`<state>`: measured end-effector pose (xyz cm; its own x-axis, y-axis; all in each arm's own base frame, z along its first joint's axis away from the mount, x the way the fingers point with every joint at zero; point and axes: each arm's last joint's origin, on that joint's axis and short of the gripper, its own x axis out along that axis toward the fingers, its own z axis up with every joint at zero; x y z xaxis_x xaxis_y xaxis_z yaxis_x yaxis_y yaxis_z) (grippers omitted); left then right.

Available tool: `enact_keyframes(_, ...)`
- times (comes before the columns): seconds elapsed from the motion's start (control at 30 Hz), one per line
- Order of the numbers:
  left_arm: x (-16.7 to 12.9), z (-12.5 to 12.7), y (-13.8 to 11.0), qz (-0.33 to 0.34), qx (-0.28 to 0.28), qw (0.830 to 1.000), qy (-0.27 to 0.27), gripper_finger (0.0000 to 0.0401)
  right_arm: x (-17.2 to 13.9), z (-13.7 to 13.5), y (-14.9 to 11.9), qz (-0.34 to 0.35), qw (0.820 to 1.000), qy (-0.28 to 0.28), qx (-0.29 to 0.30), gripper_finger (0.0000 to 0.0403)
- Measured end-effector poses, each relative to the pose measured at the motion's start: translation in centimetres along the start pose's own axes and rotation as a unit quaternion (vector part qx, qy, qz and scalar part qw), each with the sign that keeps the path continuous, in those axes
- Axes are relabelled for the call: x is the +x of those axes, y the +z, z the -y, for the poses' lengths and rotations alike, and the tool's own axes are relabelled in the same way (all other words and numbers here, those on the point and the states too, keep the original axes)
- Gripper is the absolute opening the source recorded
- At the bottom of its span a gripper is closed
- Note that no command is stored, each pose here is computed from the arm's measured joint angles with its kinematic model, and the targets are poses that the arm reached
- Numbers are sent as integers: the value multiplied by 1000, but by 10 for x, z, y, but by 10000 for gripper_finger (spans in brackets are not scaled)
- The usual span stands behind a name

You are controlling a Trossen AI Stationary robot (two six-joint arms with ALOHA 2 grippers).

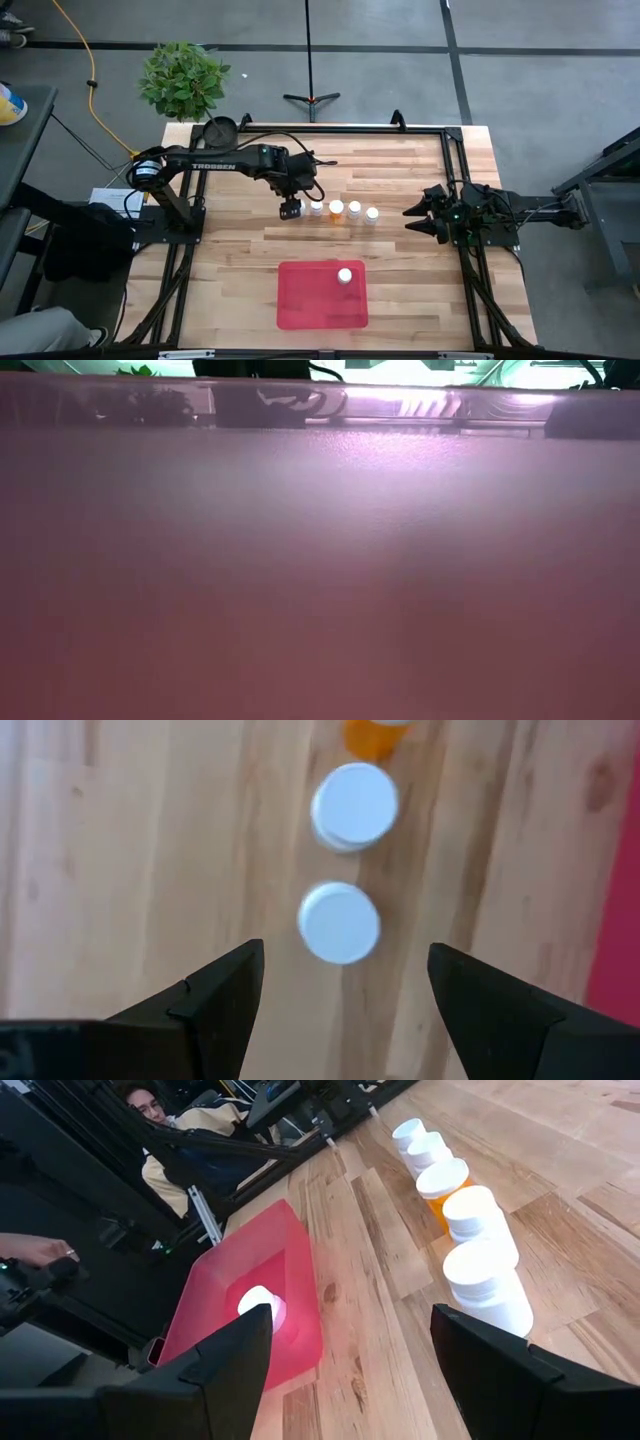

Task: Pick and place pill bottles into a basket
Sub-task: Put the white pill bottle into the red bin

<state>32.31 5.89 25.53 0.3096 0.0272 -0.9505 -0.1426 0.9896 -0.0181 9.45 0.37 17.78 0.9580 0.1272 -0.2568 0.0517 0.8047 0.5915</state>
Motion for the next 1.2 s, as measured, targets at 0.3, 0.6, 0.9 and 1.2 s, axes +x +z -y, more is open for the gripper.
enact_keyframes(0.3,0,0,1,6,0,1000,-3,317,0,0,0,0,1000,0,-2,263)
enact_keyframes(0.6,18,0,4,-15,-2,1000,-8,317,0,0,0,0,1000,0,0,263)
enact_keyframes(0.9,34,-1,7,-27,3,1000,-14,317,0,0,0,-1,1000,1,0,263)
enact_keyframes(1.2,52,-1,7,-56,3,998,-24,317,0,0,-1,-3,1000,-1,0,263)
